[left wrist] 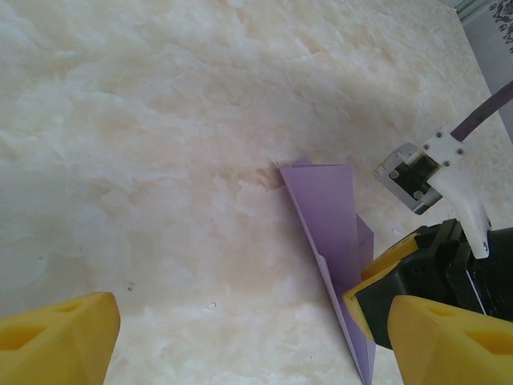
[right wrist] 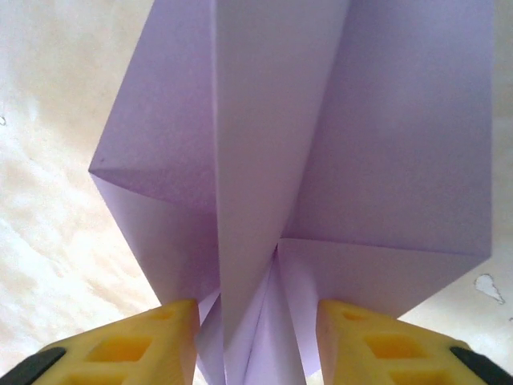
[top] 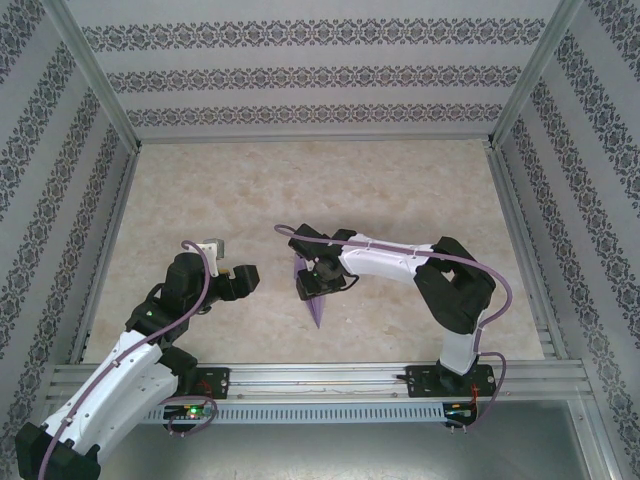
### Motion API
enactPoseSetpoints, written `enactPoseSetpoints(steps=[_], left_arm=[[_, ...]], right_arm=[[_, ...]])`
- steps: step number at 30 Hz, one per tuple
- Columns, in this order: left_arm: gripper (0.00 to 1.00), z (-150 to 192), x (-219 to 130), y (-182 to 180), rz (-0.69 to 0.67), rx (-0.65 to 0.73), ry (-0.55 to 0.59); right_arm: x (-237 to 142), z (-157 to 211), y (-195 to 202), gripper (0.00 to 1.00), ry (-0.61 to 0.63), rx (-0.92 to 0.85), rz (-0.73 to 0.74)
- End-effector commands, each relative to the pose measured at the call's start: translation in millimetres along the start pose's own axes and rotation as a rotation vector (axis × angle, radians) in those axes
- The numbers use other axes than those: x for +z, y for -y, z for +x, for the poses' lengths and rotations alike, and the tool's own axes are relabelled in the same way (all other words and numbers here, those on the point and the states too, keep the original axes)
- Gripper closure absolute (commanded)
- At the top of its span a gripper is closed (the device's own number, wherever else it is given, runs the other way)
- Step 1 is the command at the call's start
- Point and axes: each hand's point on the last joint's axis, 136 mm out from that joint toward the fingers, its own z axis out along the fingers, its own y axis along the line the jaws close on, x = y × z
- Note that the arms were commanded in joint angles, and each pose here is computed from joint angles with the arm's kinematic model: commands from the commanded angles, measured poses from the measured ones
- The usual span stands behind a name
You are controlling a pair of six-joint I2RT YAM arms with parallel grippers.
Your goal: Fold a paper plane with a square sheet of paper (fold left side to right side)
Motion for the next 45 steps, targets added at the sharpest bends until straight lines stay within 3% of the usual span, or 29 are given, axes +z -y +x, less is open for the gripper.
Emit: enactPoseSetpoints(steps=[1, 9, 45], left_arm=[[0.13, 3.3, -1.1, -9.7, -0.038, 0.010, -0.006], [0.13, 3.1, -0.9, -9.8, -0.038, 0.008, -0.006], [0.12, 4.2, 0.2, -10.4, -0.038, 0.005, -0.007]], right_arm=[[-3.1, 0.0, -0.4, 0.62, -0.002, -0.001, 0.023], [0.2, 2.2, 0.7, 0.69, -0.011, 0.001, 0.036], [20.3, 7.0, -1.8, 0.81, -0.042, 0.007, 0.072]])
